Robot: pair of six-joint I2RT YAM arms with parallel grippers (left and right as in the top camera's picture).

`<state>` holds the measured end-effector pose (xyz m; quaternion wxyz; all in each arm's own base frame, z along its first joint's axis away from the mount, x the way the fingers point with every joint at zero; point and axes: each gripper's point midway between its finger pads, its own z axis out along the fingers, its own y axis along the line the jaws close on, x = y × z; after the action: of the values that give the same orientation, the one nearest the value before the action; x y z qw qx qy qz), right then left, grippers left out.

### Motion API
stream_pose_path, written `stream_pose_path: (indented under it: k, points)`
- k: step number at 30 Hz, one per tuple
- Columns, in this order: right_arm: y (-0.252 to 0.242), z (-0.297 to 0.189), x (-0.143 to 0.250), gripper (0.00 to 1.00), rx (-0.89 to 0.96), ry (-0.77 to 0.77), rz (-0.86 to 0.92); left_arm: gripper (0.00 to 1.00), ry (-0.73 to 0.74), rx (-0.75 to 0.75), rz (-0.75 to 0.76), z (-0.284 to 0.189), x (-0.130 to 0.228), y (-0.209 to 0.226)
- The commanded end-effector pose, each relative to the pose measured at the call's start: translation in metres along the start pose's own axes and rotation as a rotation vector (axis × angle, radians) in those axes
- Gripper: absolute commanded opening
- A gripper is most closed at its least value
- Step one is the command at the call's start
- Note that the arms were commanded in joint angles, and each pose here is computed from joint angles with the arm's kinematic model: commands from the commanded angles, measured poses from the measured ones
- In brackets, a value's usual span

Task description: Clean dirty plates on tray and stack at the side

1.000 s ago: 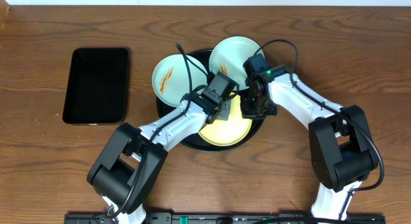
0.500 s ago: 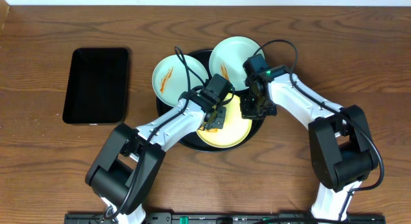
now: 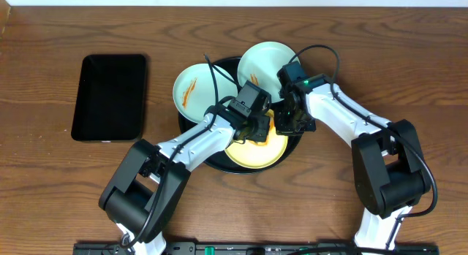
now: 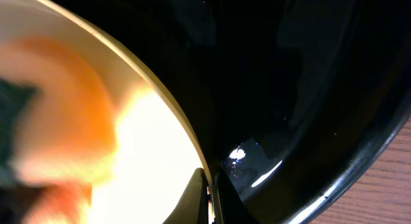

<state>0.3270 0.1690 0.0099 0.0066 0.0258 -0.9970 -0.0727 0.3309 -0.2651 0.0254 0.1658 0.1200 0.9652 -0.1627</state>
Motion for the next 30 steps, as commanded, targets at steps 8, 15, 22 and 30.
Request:
stream_pose_path:
  k: [8, 15, 22, 30]
  points:
    - [-0.002, 0.003, 0.002, 0.04, 0.008, 0.01, -0.003, 0.07, 0.01, -0.3, -0.063, -0.003, 0.015, 0.056]
    - [0.006, 0.007, 0.006, 0.27, -0.008, 0.011, -0.014, 0.07, 0.017, -0.3, -0.065, -0.011, 0.016, 0.055]
    - [0.007, 0.021, 0.015, 0.07, -0.02, 0.016, 0.016, 0.07, 0.026, -0.27, -0.067, -0.01, 0.017, 0.05]
    - [0.002, 0.022, 0.019, 0.01, -0.013, 0.029, 0.04, 0.07, -0.009, -0.221, -0.064, -0.024, 0.003, 0.037]
